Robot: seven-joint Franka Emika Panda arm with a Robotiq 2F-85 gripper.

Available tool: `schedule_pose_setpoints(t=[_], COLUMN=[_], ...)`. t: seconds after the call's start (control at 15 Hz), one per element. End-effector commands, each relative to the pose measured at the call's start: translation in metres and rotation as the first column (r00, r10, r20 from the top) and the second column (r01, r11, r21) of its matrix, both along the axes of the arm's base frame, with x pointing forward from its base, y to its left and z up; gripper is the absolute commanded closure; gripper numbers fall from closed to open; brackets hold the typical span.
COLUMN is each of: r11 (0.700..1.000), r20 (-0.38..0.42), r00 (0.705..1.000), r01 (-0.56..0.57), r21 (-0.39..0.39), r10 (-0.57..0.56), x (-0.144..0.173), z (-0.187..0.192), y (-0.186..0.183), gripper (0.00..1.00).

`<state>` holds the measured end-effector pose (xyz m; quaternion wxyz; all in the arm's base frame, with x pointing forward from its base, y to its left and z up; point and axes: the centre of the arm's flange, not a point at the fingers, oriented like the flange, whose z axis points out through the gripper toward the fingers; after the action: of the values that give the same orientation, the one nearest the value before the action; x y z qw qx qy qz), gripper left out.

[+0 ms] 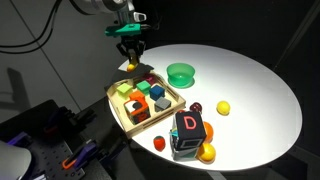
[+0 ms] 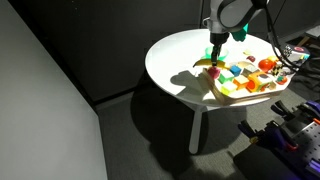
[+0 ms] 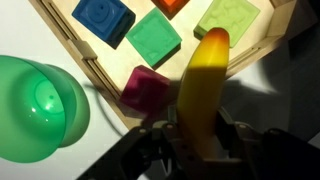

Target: Put the banana in the box.

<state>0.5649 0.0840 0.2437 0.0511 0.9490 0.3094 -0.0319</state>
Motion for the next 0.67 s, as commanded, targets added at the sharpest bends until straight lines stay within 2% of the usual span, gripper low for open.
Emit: schedule_pose_setpoints(t=[0.0, 0.33, 0.6], r11=[0.987, 0.934, 0.884], r20=[0.047, 0.058, 0.048], r00=[0.986, 0.935, 0.887], r01=[0.155, 0.344, 0.451], r21=[0.047, 0.099, 0.124], r10=[-0.157, -0.351, -0.459], x=[-0.025, -0.046, -0.063], z=[0.008, 0.002, -0.009], y=[-0.031, -0.068, -0.089], gripper=[0.85, 0.85, 0.85])
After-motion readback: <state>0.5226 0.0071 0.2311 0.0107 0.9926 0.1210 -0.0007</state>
